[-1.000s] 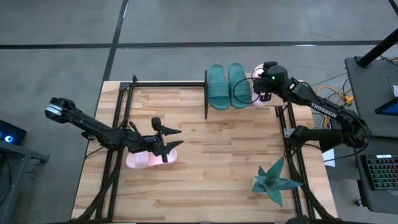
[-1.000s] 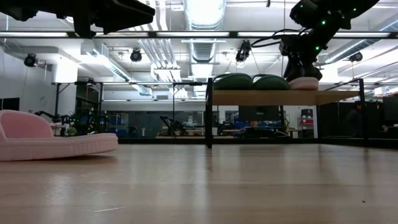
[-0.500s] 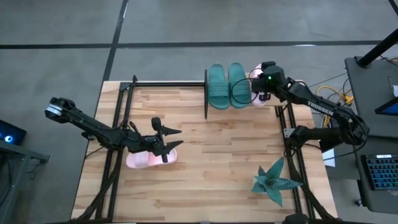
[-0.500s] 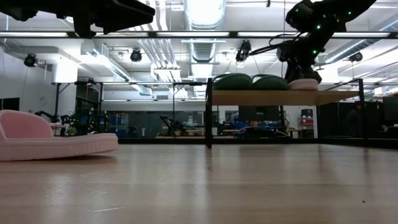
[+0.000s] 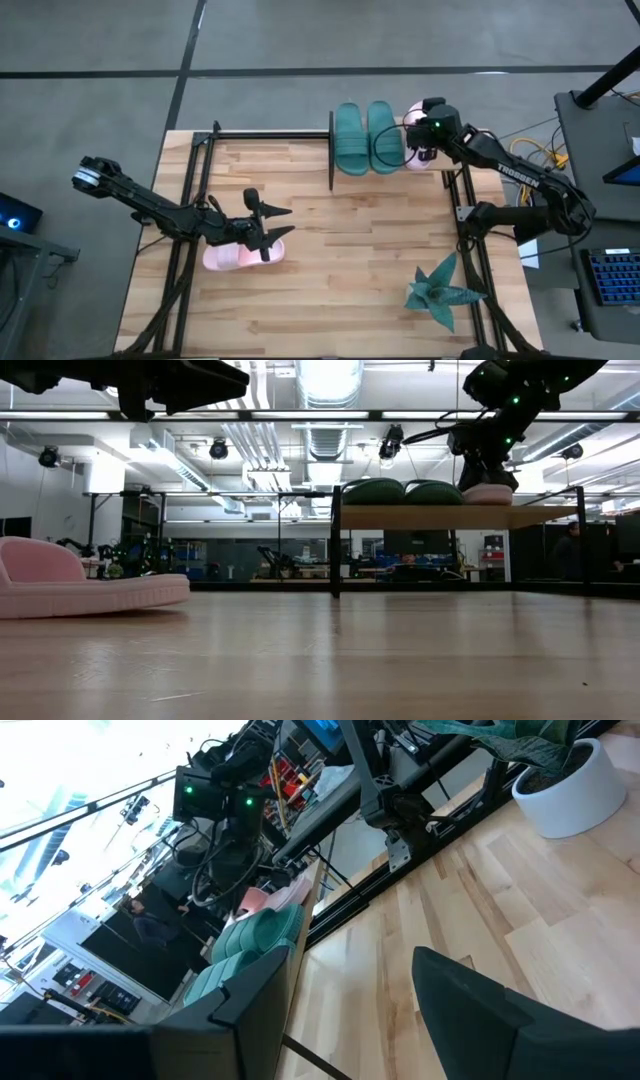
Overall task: Pick and place slides into the shelf
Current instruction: Put the top pink slipper on the shelf
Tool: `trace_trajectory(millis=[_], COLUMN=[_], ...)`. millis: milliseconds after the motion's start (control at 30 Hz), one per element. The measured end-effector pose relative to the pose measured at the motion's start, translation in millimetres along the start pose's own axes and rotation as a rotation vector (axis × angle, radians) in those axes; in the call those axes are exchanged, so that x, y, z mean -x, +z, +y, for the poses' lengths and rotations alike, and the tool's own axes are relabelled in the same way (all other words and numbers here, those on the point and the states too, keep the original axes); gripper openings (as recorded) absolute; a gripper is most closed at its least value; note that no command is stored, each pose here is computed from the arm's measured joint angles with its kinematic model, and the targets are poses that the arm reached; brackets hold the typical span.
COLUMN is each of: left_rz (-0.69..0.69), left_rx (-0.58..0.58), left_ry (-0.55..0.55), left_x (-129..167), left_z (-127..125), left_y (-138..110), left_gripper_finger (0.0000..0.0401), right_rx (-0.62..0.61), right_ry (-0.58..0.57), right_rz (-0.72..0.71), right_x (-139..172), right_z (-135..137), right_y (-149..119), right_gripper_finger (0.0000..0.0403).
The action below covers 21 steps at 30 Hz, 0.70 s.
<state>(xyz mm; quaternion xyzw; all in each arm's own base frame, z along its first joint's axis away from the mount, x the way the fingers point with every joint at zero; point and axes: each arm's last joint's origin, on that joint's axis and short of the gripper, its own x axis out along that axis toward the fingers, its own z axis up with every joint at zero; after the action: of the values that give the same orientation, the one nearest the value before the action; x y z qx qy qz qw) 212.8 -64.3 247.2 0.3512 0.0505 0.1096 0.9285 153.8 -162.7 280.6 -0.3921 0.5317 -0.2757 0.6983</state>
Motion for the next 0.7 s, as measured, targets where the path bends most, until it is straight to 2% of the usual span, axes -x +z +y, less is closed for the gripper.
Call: trace_trajectory(millis=[700], left_rz=[-0.002], left_rx=[-0.025], left_ry=[-0.001], left_x=[0.0], left_z=[0.0], left_y=[0.1], left_gripper_finger=[0.0196], right_rx=[0.007], right_ry=[0.002], right_rz=[-0.053], right_x=[8.6], right_z=[-0.2], right_y=[2.1], right_gripper_finger=[0.0010])
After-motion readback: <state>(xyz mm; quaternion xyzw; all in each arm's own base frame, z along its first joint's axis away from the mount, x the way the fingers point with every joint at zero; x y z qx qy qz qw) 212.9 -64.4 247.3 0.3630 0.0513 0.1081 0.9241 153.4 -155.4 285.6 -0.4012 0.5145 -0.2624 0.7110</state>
